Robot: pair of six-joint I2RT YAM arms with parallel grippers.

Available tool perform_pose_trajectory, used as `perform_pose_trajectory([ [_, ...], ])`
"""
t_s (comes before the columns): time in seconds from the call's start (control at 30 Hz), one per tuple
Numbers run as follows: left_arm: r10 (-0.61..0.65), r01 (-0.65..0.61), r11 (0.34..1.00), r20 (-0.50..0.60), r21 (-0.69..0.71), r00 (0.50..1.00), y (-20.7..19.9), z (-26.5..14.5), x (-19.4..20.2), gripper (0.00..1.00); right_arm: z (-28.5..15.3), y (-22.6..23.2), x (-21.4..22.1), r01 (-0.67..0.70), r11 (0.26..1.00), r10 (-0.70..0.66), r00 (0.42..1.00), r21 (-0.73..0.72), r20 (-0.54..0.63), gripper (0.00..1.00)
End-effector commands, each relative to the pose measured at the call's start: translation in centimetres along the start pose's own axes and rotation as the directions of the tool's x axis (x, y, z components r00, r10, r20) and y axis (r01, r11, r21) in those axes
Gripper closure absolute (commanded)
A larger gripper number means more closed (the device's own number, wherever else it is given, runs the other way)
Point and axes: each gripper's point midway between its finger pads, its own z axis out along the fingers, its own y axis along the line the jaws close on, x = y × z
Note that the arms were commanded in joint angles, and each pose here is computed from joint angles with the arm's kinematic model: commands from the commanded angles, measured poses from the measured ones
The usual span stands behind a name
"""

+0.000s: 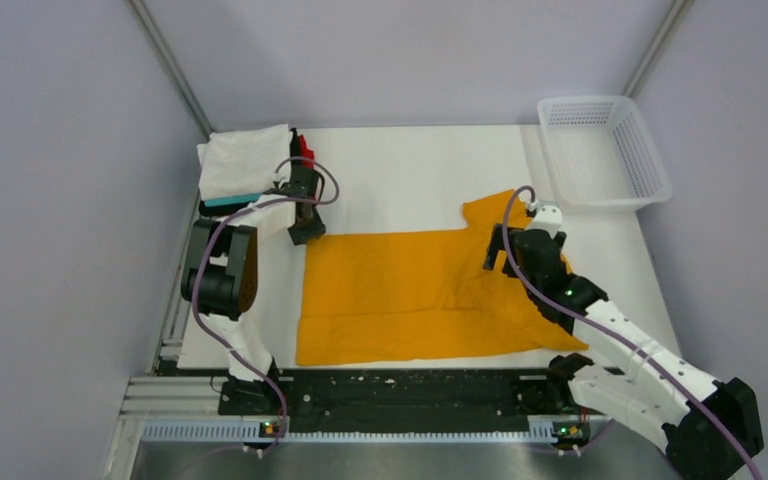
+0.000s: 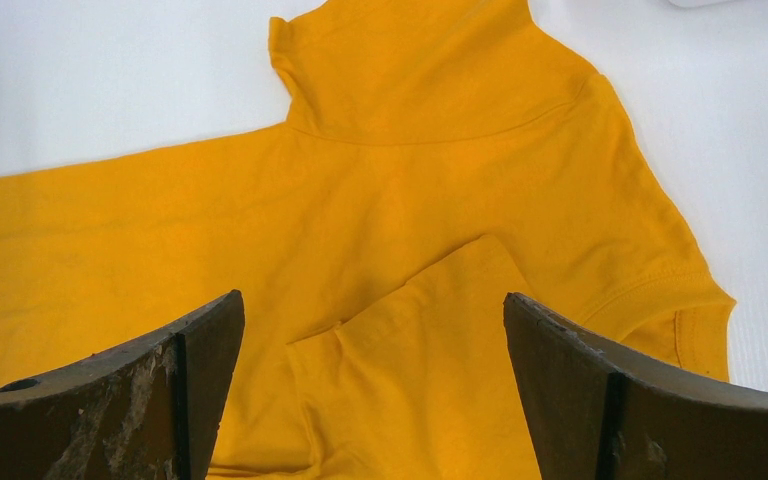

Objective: Fold and stack the t-shirts
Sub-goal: Grab the side of the flattened tshirt furthest away from the robot with both arms

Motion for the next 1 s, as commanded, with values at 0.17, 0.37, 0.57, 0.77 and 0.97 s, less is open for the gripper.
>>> perform_pose_trajectory([
  [0.17, 0.038, -0.035, 0.999, -0.068, 0.040, 0.997, -0.8, 1.4, 1.6, 0.86, 0.2, 0.8, -0.4, 0.018, 1.000, -0.017, 1.000, -0.024, 0.016, 0.01],
  [0.37, 0.033, -0.031, 0.998, -0.032, 0.051, 0.999, -0.4, 1.0, 1.8, 1.00, 0.0, 1.2, -0.7, 0.020, 0.999, -0.021, 1.000, -0.031, -0.017, 0.01],
  [0.57, 0.006, -0.007, 0.999, 0.022, 0.038, 1.000, 0.3, -0.2, 1.0, 1.00, 1.8, 1.8, -3.0, -0.020, 0.999, 0.021, 0.999, 0.037, -0.033, 0.01],
  [0.77, 0.000, -0.005, 0.997, 0.062, 0.076, 0.998, -0.2, -1.2, 0.2, 1.00, 9.5, 2.2, -6.6, -0.106, 0.992, 0.113, 0.988, 0.061, -0.110, 0.04],
  [0.97, -0.005, -0.001, 0.997, 0.069, 0.077, 0.998, -0.1, -1.5, 0.0, 1.00, 19.4, 1.4, -7.4, -0.047, 0.986, 0.083, 0.972, 0.163, -0.219, 0.12],
])
